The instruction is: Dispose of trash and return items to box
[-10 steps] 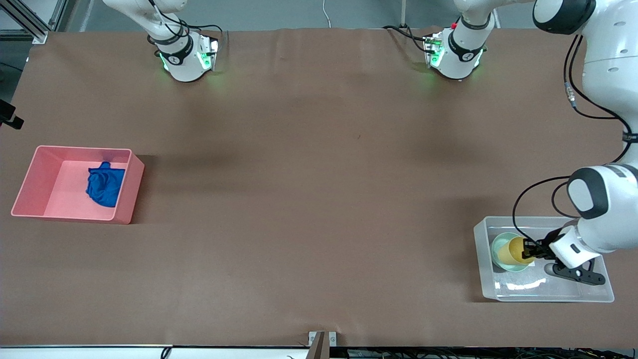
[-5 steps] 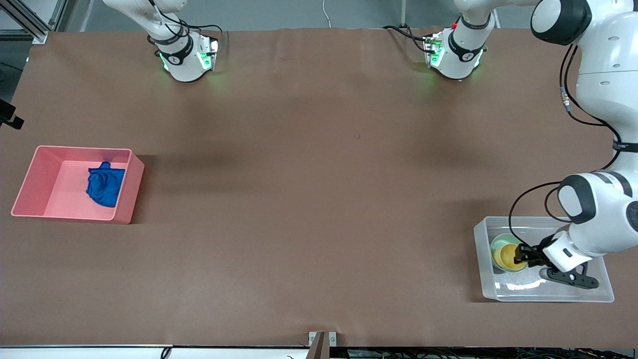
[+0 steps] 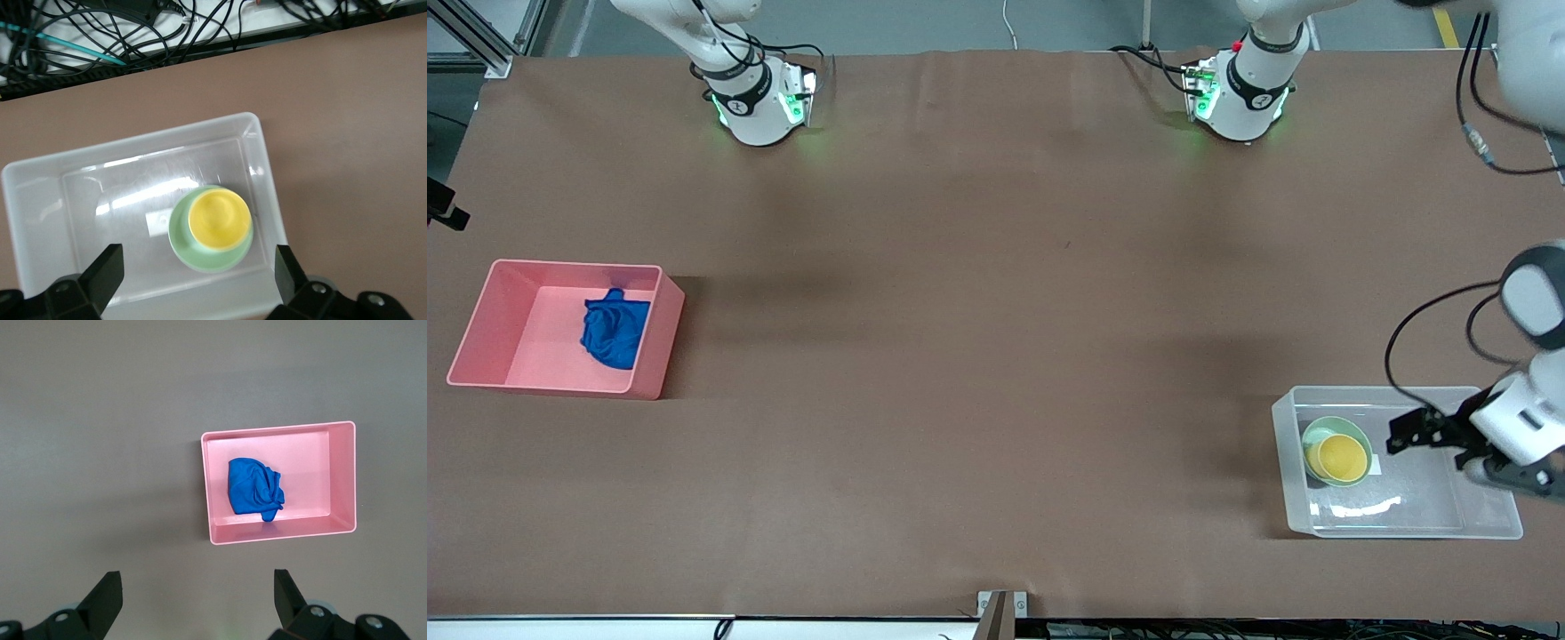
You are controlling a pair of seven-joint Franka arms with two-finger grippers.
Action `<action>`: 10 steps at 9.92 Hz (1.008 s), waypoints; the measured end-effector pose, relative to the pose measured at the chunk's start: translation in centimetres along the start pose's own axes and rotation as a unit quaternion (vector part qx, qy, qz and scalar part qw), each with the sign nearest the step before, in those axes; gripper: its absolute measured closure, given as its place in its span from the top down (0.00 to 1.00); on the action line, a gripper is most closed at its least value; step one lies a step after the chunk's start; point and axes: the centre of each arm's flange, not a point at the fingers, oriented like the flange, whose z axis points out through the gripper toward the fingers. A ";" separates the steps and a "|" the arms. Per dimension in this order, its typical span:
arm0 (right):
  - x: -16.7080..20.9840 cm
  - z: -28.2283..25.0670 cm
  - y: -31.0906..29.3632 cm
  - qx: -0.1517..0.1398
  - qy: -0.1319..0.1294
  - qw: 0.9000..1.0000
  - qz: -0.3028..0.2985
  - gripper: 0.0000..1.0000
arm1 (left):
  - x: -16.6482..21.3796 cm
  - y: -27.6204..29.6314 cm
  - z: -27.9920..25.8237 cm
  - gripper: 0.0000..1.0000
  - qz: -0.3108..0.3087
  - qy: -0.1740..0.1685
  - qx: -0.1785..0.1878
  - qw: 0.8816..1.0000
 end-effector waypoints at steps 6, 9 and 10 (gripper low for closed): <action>0.0 0.0 0.0 0.000 0.000 1.000 0.000 1.00 | -5.9 7.4 -14.6 1.00 0.011 -0.036 0.027 0.999; 0.0 0.0 0.0 0.000 0.000 1.000 0.000 1.00 | -5.7 11.0 -19.6 1.00 0.012 -0.058 0.021 0.998; 0.0 0.0 0.0 0.000 0.000 1.000 0.000 1.00 | -6.0 11.6 -20.9 1.00 -0.007 -0.063 0.026 0.998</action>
